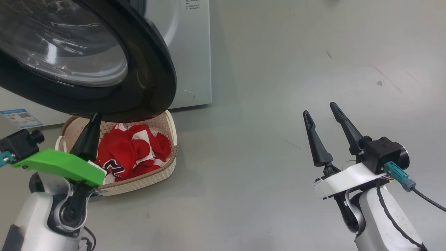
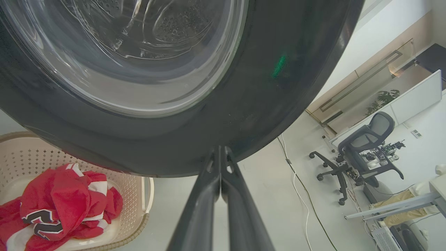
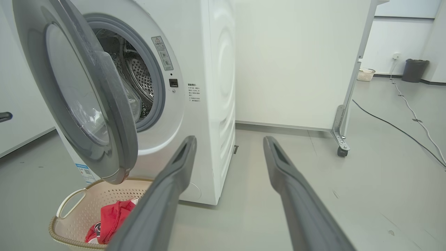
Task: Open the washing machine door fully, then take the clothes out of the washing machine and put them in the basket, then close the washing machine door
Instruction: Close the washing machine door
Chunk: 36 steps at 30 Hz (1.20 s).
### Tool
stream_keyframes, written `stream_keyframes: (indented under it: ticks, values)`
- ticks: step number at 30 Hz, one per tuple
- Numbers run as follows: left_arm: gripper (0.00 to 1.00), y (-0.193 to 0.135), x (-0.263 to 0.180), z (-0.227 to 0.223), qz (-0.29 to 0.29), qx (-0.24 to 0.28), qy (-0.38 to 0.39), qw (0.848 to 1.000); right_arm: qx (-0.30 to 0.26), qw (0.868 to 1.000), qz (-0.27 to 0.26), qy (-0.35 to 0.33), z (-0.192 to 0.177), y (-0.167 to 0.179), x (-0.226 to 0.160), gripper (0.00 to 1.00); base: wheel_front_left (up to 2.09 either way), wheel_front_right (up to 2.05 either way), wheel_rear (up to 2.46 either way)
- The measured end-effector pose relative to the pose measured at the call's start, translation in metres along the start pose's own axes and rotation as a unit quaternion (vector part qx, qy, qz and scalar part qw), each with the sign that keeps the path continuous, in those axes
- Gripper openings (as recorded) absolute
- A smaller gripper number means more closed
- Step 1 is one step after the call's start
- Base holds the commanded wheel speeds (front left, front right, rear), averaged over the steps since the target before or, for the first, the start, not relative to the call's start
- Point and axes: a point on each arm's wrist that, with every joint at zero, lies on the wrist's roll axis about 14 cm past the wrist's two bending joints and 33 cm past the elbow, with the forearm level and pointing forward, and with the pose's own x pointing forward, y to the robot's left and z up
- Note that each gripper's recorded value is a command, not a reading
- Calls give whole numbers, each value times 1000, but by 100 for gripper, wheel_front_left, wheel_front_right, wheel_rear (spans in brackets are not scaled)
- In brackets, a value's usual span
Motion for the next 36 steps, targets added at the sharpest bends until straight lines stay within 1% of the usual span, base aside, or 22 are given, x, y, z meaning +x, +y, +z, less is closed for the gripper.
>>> stream_keyframes:
  ticks: [5,10,15,18,22,24,25,26,28,30,36]
  values:
    - [0,9,-24,20,22,72,-62,995,1,1000,16,-4,2,11,1,100,0,0,0]
    - [0,12,-49,36,35,113,-120,986,3,999,34,-14,8,24,2,100,0,0,0]
    - [0,13,-73,49,46,179,-162,969,1,999,47,-27,17,33,1,100,0,0,0]
    - [0,20,-86,52,68,219,-165,959,3,998,50,-27,17,36,-2,100,0,0,0]
    - [0,33,-101,53,111,253,-166,947,5,998,57,-30,19,41,-3,100,0,0,0]
    - [50,39,-108,53,130,268,-165,940,5,998,60,-31,19,44,-3,100,0,0,0]
    - [96,41,-111,54,138,274,-167,937,6,998,63,-30,19,45,-3,100,0,0,0]
    - [100,41,-113,54,142,280,-167,935,6,997,64,-30,19,46,-3,100,0,0,0]
    - [100,41,-116,50,148,300,-162,928,6,997,63,-31,20,46,-3,100,0,0,0]
    - [100,44,-119,46,157,310,-158,924,6,997,64,-32,20,46,-3,100,0,0,0]
    - [100,29,-120,53,151,321,-185,917,7,997,66,-31,20,48,-3,100,0,0,0]
